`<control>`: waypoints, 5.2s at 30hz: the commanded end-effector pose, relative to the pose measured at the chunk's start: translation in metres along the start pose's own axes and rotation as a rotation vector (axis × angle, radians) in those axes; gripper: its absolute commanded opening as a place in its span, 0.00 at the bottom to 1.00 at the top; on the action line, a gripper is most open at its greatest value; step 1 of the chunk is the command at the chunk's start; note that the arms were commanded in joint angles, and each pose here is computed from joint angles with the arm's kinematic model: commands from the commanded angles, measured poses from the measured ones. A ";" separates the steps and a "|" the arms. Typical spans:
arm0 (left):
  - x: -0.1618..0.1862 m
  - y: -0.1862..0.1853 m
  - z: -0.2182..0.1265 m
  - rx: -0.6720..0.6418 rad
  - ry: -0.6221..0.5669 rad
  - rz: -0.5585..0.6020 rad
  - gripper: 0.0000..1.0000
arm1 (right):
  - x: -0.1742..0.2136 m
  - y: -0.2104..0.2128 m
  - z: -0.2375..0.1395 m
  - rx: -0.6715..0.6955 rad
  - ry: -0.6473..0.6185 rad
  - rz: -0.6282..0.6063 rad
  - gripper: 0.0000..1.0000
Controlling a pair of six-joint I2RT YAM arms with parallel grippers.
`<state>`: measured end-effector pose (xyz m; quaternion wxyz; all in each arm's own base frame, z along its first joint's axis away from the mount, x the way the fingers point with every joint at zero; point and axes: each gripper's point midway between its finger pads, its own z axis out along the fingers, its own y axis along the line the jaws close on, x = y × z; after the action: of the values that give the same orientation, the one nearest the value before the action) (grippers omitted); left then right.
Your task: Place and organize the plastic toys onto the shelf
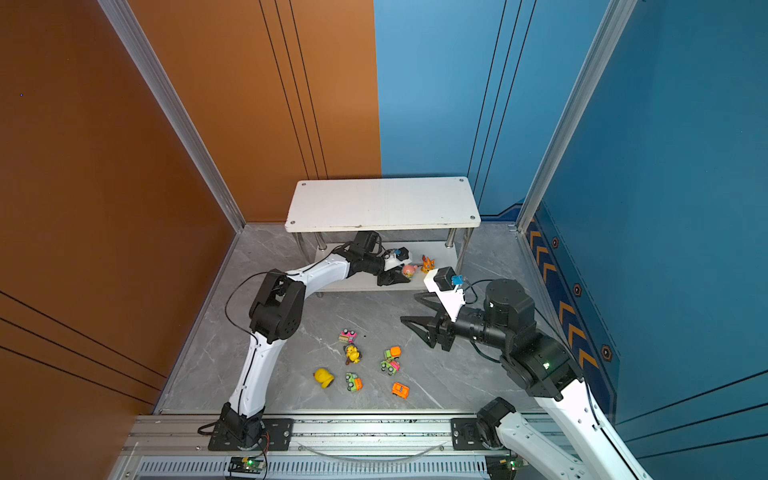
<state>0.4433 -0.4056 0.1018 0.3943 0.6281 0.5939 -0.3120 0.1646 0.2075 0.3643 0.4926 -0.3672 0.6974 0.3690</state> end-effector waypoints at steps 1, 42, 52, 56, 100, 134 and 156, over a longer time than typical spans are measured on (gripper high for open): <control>0.017 -0.003 0.006 0.002 0.042 -0.026 0.15 | -0.010 -0.002 -0.004 0.021 -0.034 -0.013 0.65; 0.005 -0.002 -0.022 -0.088 -0.010 -0.065 0.98 | -0.005 -0.005 -0.004 0.031 -0.024 0.011 0.66; -0.070 -0.039 -0.058 -0.154 -0.144 0.012 0.98 | 0.010 -0.005 -0.011 0.060 -0.019 0.039 0.67; -0.086 -0.063 -0.069 -0.151 -0.176 -0.017 0.98 | 0.019 -0.007 -0.018 0.092 -0.011 0.056 0.67; 0.066 -0.181 -0.341 -1.262 -0.456 -0.917 0.88 | 0.222 0.019 0.199 0.230 0.774 -0.144 0.49; 0.154 -0.193 -0.393 -1.629 -0.369 -1.199 0.73 | 0.281 0.051 0.280 0.176 0.942 -0.084 0.32; 0.080 -0.176 -0.338 -1.127 -0.631 -1.007 0.78 | 0.187 -0.047 0.204 0.070 0.622 0.300 0.23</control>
<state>0.2522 -0.0702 0.1789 0.6116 -0.1417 0.7350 -0.2561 0.2410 0.3832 0.1784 0.2346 -0.3472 0.8044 0.4213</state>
